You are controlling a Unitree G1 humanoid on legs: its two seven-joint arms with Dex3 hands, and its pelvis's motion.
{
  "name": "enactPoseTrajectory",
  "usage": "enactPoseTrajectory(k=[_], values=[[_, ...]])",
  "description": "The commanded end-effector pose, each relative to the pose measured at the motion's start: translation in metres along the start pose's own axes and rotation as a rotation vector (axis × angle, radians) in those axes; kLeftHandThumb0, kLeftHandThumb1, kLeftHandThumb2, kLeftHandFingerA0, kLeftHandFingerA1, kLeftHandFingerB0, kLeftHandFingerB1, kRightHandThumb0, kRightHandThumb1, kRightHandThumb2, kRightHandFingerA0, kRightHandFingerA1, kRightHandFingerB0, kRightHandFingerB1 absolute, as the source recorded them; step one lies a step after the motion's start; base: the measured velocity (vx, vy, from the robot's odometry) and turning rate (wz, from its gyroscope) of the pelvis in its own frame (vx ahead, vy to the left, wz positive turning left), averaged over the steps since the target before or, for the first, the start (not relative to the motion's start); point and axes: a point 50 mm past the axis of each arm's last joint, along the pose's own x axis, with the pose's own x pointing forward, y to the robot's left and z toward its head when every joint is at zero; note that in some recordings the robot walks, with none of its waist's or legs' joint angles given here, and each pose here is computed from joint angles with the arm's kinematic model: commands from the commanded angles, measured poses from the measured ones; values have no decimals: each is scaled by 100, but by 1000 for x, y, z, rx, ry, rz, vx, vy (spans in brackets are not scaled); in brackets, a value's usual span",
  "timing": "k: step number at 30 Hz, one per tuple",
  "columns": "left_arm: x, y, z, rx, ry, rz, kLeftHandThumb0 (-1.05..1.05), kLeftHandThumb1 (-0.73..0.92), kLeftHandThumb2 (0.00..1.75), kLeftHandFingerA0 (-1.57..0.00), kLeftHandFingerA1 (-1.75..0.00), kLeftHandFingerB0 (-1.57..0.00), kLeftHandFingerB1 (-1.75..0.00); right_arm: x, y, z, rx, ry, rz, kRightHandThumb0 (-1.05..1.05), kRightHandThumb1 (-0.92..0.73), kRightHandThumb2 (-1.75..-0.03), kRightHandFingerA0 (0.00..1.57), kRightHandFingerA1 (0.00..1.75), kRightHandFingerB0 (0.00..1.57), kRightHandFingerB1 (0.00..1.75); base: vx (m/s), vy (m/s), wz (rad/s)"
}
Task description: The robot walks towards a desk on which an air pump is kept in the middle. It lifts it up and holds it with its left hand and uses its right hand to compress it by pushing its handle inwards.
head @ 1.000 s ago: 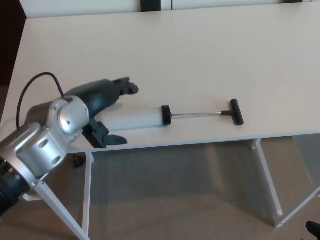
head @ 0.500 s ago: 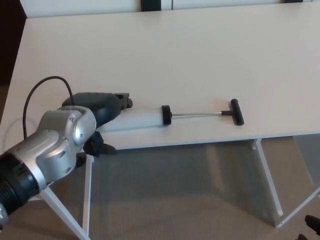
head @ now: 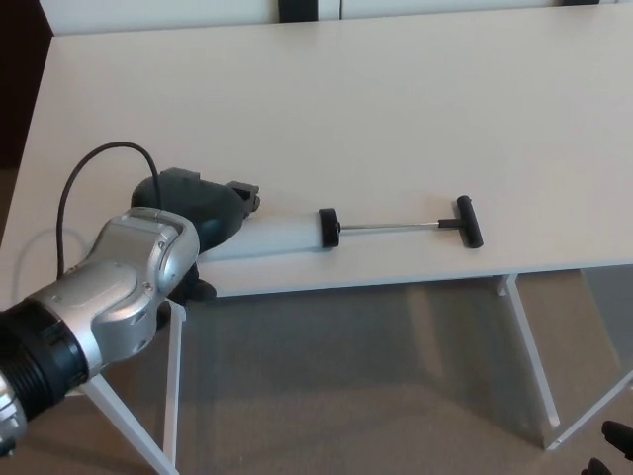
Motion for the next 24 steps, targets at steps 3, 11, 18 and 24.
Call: enactPoseTrajectory(k=[3,11,18,24], values=[[13,21,27,336,27,250,-66,58,58,-45,-38,-27,-30,6,-5,11,-65,-6,-16,-28,-59,-58,71,44,61,41,0,0,0],[17,17,29,331,35,248,-70,59,59,-47,-39,-28,-30,7,-5,11,-74,-2,-13,-31,-61,-58,69,43,60,40,0,0,0],[20,17,33,351,38,268,-68,46,78,-51,-51,-24,-40,7,-4,11,-71,-1,-18,-30,-61,-57,71,43,63,40,0,0,0],[22,31,37,363,39,280,-59,55,57,-45,-37,-30,-31,8,-3,15,-79,-11,-13,-29,-60,-58,69,43,60,40,0,0,0]])
